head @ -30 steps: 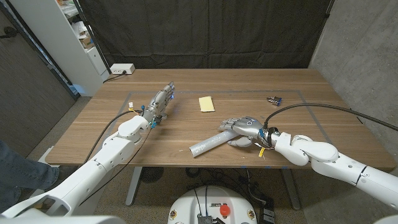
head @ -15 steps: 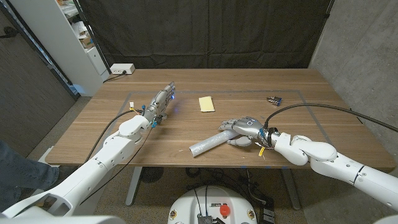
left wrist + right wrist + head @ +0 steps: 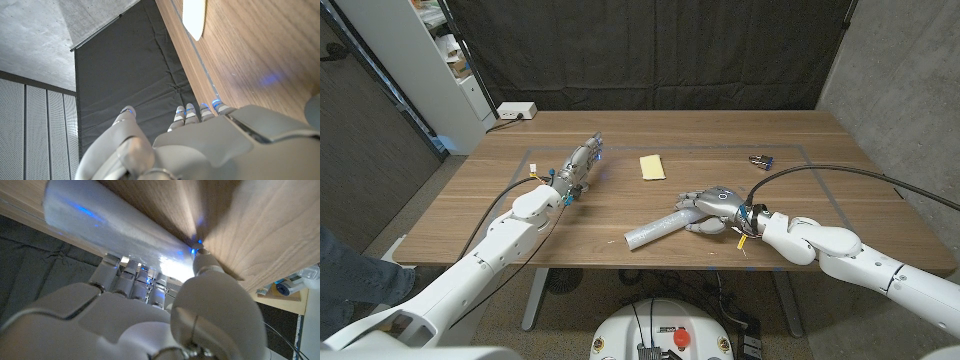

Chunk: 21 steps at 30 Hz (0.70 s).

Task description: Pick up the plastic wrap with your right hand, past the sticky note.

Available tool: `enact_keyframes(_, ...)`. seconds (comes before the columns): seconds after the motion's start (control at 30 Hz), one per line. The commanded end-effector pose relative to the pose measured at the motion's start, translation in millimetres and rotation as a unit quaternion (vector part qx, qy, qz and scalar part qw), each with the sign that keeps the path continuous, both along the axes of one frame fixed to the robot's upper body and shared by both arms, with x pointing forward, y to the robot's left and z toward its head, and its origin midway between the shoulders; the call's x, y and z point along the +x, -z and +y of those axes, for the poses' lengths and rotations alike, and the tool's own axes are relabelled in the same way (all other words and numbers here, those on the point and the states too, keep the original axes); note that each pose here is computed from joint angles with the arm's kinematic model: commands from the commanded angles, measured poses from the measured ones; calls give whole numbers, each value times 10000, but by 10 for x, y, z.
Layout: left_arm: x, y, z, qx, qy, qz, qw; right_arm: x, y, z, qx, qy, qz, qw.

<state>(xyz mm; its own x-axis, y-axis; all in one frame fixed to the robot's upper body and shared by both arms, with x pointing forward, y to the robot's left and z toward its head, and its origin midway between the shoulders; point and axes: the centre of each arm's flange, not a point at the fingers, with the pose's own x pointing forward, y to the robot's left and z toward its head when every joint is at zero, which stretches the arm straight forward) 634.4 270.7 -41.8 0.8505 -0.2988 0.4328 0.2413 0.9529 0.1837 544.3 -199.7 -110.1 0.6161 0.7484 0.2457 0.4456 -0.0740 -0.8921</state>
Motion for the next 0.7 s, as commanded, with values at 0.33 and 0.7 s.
enact_keyframes(0.33, 40, 23, -67, -13, 14, 44, 10000, 12, -20, -23, 334, -256, -168, 9990)
enact_keyframes(0.7, 65, 17, -59, -47, 22, 44, 10000, 30, -53, -14, 402, -352, -208, 9984)
